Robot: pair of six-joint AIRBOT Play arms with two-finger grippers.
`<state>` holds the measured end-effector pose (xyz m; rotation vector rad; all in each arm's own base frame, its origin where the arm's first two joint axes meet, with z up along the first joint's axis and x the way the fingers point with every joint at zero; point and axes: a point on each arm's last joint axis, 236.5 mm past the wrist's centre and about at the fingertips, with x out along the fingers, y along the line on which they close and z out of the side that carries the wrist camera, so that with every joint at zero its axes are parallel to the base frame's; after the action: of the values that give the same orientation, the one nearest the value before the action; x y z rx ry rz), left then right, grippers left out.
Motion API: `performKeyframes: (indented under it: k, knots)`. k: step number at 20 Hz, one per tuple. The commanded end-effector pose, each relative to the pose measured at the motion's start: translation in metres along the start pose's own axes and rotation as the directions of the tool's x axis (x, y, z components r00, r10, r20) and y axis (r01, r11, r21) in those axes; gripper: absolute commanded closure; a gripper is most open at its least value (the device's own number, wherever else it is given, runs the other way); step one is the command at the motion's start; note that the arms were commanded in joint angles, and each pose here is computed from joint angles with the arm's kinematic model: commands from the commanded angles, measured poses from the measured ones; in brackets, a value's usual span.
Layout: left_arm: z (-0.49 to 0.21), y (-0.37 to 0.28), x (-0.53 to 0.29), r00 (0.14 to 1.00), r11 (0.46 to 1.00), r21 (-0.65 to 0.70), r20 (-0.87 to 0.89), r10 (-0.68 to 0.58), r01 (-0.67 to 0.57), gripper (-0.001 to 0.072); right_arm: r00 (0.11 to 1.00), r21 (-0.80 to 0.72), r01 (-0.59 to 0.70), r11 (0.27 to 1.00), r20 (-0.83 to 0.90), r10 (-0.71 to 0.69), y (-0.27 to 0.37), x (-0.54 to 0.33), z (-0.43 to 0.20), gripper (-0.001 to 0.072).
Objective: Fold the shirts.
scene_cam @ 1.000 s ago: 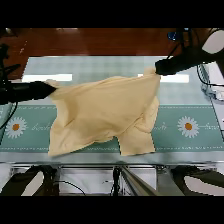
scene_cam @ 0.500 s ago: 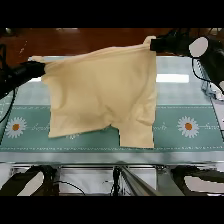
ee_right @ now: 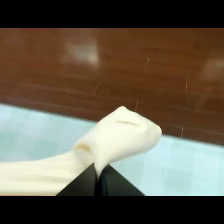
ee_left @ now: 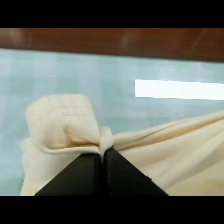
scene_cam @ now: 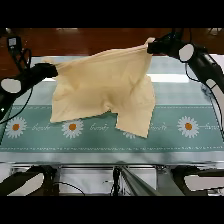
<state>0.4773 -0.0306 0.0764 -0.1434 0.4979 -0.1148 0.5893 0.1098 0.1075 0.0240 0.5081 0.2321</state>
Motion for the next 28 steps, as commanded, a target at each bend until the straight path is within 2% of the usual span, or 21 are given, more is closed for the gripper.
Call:
performKeyframes:
  k: [1, 2, 3, 4, 7, 8, 9, 10, 11, 12, 13, 14, 15, 16, 18, 20, 22, 26, 28]
  knots:
    - [-0.033, 0.002, 0.024, 0.997, 1.000, -0.004, -0.082, 0.000, -0.001, 0.0661, 0.993, 0.007, -0.012, 1.000, -0.121, 0.013, 0.000, 0.021, -0.044, 0.0686]
    - [-0.039, 0.003, 0.027, 0.995, 1.000, -0.005, -0.096, 0.001, -0.002, 0.0622, 0.989, 0.009, -0.016, 1.000, -0.150, 0.017, 0.001, 0.024, -0.054, 0.0656]
    - [-0.044, 0.004, 0.030, 0.994, 1.000, -0.008, -0.111, 0.000, -0.001, 0.0547, 0.983, 0.012, -0.021, 1.000, -0.185, 0.023, 0.002, 0.025, -0.064, 0.0539]
    - [-0.049, 0.002, 0.030, 0.992, 1.000, -0.010, -0.129, -0.009, 0.008, 0.0529, 0.976, 0.013, -0.028, 1.000, -0.214, 0.030, 0.003, 0.024, -0.070, 0.0445]
    - [-0.065, -0.007, 0.019, 0.974, 0.998, -0.027, -0.217, -0.067, 0.063, 0.0522, 0.954, -0.016, -0.045, 0.999, -0.296, 0.038, 0.008, 0.001, -0.077, 0.0434]
    - [-0.072, -0.008, 0.012, 0.962, 0.996, -0.039, -0.258, -0.091, 0.084, 0.0467, 0.949, -0.048, -0.041, 0.998, -0.314, 0.024, 0.006, -0.012, -0.074, 0.0434]
    - [-0.078, -0.007, 0.001, 0.946, 0.993, -0.058, -0.302, -0.117, 0.104, 0.0455, 0.942, -0.102, -0.027, 0.994, -0.335, -0.009, 0.000, -0.029, -0.070, 0.0433]
    - [-0.083, -0.003, -0.011, 0.931, 0.990, -0.077, -0.340, -0.134, 0.115, 0.0455, 0.932, -0.161, -0.006, 0.987, -0.359, -0.053, -0.009, -0.048, -0.067, 0.0362]
    - [-0.090, 0.005, -0.025, 0.912, 0.989, -0.094, -0.384, -0.144, 0.117, 0.0455, 0.917, -0.213, 0.017, 0.977, -0.387, -0.100, -0.018, -0.066, -0.066, 0.0262]
    - [-0.100, 0.017, -0.041, 0.886, 0.987, -0.126, -0.440, -0.146, 0.100, 0.0455, 0.891, -0.270, 0.046, 0.962, -0.424, -0.162, -0.031, -0.085, -0.069, 0.0240]
    - [-0.115, 0.032, -0.056, 0.852, 0.986, -0.152, -0.506, -0.136, 0.067, 0.0413, 0.857, -0.321, 0.073, 0.944, -0.464, -0.224, -0.045, -0.101, -0.075, 0.0239]
    - [-0.136, 0.051, -0.075, 0.798, 0.983, -0.181, -0.591, -0.117, 0.011, 0.0280, 0.816, -0.362, 0.099, 0.927, -0.504, -0.284, -0.060, -0.114, -0.083, 0.0238]
    - [-0.156, 0.067, -0.092, 0.744, 0.976, -0.213, -0.659, -0.108, -0.047, 0.0099, 0.775, -0.367, 0.114, 0.923, -0.549, -0.313, -0.073, -0.124, -0.094, 0.0236]
    - [-0.173, 0.079, -0.110, 0.696, 0.964, -0.250, -0.708, -0.118, -0.091, 0.0035, 0.756, -0.321, 0.120, 0.939, -0.584, -0.296, -0.080, -0.128, -0.104, 0.0236]
    - [-0.195, 0.088, -0.135, 0.648, 0.935, -0.336, -0.738, -0.185, -0.115, 0.0035, 0.751, -0.169, 0.117, 0.979, -0.629, -0.199, -0.086, -0.127, -0.122, 0.0236]
    - [-0.205, 0.087, -0.141, 0.660, 0.902, -0.419, -0.708, -0.251, -0.106, 0.0035, 0.755, 0.014, 0.107, 0.994, -0.652, -0.072, -0.088, -0.125, -0.139, 0.0236]
    - [-0.210, 0.078, -0.138, 0.679, 0.854, -0.511, -0.661, -0.319, -0.097, 0.0035, 0.751, 0.106, 0.102, 0.989, -0.660, -0.007, -0.092, -0.126, -0.151, 0.0236]
    - [-0.233, 0.053, -0.142, 0.577, 0.771, -0.631, -0.662, -0.479, -0.084, 0.0041, 0.726, 0.097, 0.082, 0.992, -0.688, 0.007, -0.097, -0.132, -0.165, 0.0236]
    - [-0.239, 0.049, -0.133, 0.563, 0.725, -0.683, -0.635, -0.528, -0.091, 0.0041, 0.726, 0.094, 0.073, 0.993, -0.687, 0.011, -0.095, -0.132, -0.165, 0.0236]
